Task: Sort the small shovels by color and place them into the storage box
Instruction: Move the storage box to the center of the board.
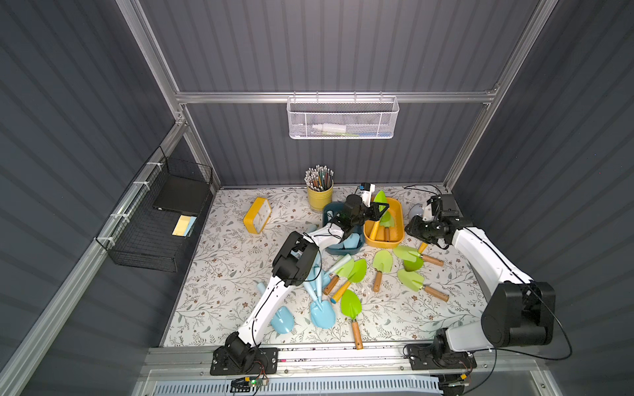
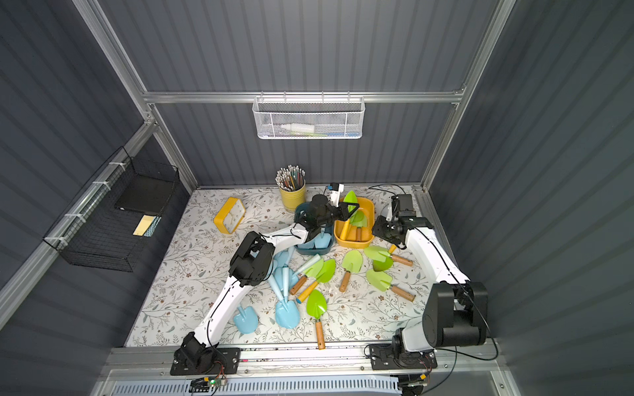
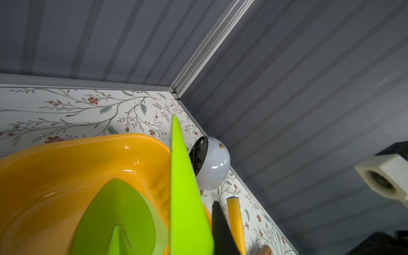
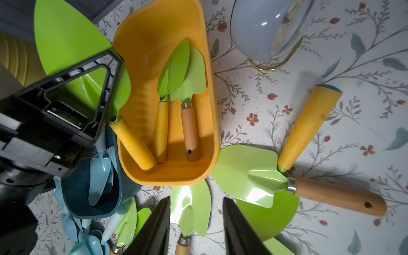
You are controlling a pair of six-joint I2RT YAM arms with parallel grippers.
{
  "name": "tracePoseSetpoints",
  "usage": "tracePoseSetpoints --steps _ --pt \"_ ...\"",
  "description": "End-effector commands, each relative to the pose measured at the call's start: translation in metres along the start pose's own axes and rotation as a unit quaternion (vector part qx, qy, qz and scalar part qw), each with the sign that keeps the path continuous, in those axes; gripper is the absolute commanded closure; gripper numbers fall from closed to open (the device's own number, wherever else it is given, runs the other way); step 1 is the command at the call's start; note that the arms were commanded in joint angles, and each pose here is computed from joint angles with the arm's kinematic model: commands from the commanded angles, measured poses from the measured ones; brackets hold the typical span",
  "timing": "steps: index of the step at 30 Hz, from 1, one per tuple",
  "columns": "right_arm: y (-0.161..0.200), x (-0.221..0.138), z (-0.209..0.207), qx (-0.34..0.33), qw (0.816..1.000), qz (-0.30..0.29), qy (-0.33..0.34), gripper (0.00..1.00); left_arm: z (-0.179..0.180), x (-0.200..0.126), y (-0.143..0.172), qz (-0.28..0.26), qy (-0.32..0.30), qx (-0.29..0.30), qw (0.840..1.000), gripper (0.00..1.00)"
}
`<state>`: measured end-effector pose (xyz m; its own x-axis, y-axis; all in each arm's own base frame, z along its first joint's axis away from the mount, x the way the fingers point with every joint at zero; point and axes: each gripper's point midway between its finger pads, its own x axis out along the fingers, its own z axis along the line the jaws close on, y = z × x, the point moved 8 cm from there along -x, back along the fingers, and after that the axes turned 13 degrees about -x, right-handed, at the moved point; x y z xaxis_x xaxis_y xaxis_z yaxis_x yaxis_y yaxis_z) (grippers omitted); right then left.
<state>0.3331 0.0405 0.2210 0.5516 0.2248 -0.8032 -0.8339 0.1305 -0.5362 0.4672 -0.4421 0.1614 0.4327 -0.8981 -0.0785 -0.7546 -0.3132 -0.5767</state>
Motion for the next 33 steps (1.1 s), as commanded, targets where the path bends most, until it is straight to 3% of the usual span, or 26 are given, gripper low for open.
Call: tracePoseSetpoints --steps 1,4,6,10,11,18,25,30,33 --pt "0.004 0.003 -0.001 0.003 1.000 0.006 -0.005 0.57 0.008 -0.006 0.020 0.044 -0.042 -0.006 0.998 1.00" --pt "0.007 0.005 -0.002 0.006 1.000 0.009 -0.007 0.57 0.012 -0.009 0.023 0.047 -0.050 -0.018 0.997 1.00" --pt "0.008 0.006 -0.002 0.007 1.000 0.011 -0.007 0.57 0.013 -0.010 0.025 0.047 -0.056 -0.023 0.997 0.86" --pt "0.009 0.007 -0.003 0.007 1.000 0.012 -0.005 0.57 0.015 -0.009 0.027 0.053 -0.064 -0.024 0.996 0.48" --pt "0.009 0.006 -0.003 0.007 1.000 0.011 -0.005 0.56 0.016 -0.009 0.027 0.055 -0.067 -0.023 0.996 0.45" --pt "0.009 0.007 -0.002 0.005 1.000 0.011 -0.007 0.56 0.004 -0.010 0.017 0.047 -0.066 -0.015 0.997 0.42" --pt "0.011 0.007 -0.002 0.010 1.000 0.012 -0.010 0.55 -0.047 -0.020 -0.026 -0.008 -0.062 0.029 0.998 0.41" --pt "0.028 0.012 0.003 0.020 0.997 0.048 -0.053 0.55 -0.088 -0.052 -0.063 -0.088 -0.111 0.068 0.988 0.41" --pt "0.046 0.009 0.012 0.032 0.994 0.064 -0.081 0.55 -0.094 -0.082 -0.075 -0.138 -0.178 0.081 0.971 0.40"
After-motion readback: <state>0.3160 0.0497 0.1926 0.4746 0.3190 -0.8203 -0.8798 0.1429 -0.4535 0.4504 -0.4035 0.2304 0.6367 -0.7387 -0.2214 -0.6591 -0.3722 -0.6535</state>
